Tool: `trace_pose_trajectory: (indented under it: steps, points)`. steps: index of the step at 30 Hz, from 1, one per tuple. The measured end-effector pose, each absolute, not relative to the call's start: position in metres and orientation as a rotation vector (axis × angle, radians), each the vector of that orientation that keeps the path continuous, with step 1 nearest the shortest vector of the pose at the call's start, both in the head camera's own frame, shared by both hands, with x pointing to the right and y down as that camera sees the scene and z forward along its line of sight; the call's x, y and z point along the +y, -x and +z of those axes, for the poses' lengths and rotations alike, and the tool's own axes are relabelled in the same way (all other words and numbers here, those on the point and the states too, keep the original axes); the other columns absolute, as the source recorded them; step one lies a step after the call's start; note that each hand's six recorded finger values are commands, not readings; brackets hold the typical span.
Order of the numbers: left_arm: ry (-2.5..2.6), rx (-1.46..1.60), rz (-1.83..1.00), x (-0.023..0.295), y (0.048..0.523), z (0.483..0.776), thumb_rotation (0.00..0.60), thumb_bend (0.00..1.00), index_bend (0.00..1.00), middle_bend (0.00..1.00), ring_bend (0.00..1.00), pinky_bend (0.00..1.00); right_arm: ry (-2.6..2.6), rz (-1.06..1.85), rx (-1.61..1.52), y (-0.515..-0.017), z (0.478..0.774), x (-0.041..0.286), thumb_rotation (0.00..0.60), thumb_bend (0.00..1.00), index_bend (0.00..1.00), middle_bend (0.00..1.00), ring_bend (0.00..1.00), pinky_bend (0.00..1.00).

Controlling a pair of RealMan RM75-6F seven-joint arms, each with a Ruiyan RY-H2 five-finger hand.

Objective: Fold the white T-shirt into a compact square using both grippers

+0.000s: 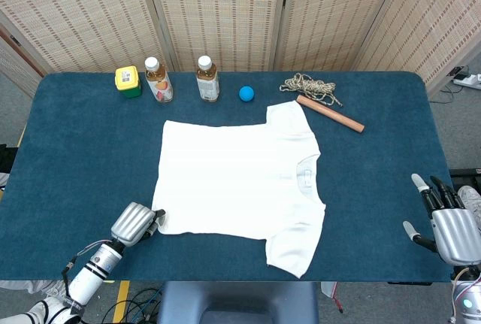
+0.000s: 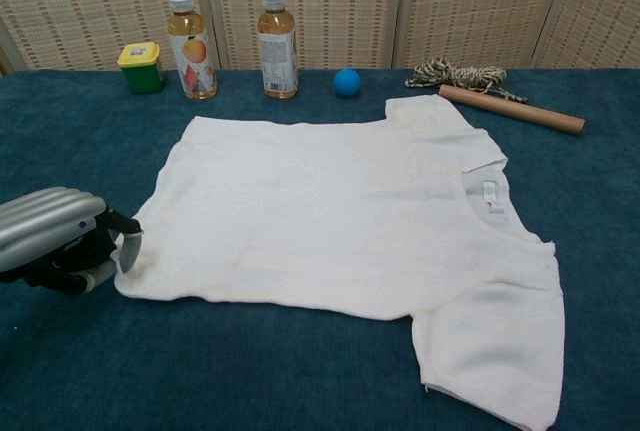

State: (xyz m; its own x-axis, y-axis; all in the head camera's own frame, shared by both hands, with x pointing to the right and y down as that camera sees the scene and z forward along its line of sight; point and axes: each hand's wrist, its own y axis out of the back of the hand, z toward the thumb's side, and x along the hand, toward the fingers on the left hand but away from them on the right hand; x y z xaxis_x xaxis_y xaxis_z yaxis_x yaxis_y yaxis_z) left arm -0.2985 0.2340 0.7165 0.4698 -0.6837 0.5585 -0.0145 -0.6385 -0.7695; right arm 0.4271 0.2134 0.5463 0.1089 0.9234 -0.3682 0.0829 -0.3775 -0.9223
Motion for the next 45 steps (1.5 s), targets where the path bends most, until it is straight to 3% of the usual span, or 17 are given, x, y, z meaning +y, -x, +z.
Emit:
trace_pose_trajectory:
  steps: [4, 9, 12, 15, 19, 33, 37, 45]
  points:
    - [2.013, 0.622, -1.177, 0.233, 0.298, 0.711, 0.6, 0.59, 0.61, 0.95, 0.85, 1.0, 1.659, 1.288, -0.965, -0.41, 0.549, 0.213, 0.6, 0.3, 0.02, 0.28, 0.26, 0.27]
    - [2.028, 0.64, -1.165, 0.233, 0.296, 0.705, 0.6, 0.59, 0.61, 0.95, 0.86, 1.0, 1.757, 1.201, -0.835, -0.381, 0.56, 0.216, 0.6, 0.3, 0.08, 0.36, 0.4, 0.44]
    - [2.028, 0.641, -1.161, 0.234, 0.296, 0.703, 0.6, 0.59, 0.61, 0.95, 0.86, 1.0, 1.808, 1.155, -0.72, -0.363, 0.569, 0.22, 0.6, 0.3, 0.12, 0.48, 0.58, 0.66]
    - [2.032, 0.649, -1.161, 0.234, 0.295, 0.701, 0.6, 0.59, 0.6, 0.95, 0.86, 1.0, 1.832, 1.137, -0.613, -0.351, 0.582, 0.224, 0.6, 0.3, 0.2, 0.67, 0.79, 0.86]
    - [2.032, 0.662, -1.166, 0.236, 0.296, 0.7, 0.6, 0.59, 0.6, 0.95, 0.86, 1.0, 1.861, 1.143, -0.519, -0.34, 0.603, 0.229, 0.6, 0.3, 0.29, 0.81, 0.92, 0.96]
    - [2.034, 0.677, -1.191, 0.239, 0.302, 0.7, 0.6, 0.59, 0.59, 0.95, 0.86, 1.0, 1.912, 1.141, -0.389, -0.32, 0.662, 0.24, 0.6, 0.23, 0.46, 0.9, 0.98, 1.0]
    - [2.036, 0.676, -1.197, 0.239, 0.302, 0.702, 0.6, 0.58, 0.58, 0.95, 0.86, 1.0, 1.915, 1.136, -0.399, -0.316, 0.673, 0.241, 0.6, 0.16, 0.51, 0.92, 0.98, 1.0]
    - [2.04, 0.679, -1.202, 0.239, 0.302, 0.704, 0.6, 0.58, 0.58, 0.95, 0.86, 1.0, 1.904, 1.134, -0.41, -0.308, 0.693, 0.239, 0.6, 0.2, 0.52, 0.93, 0.98, 1.0]
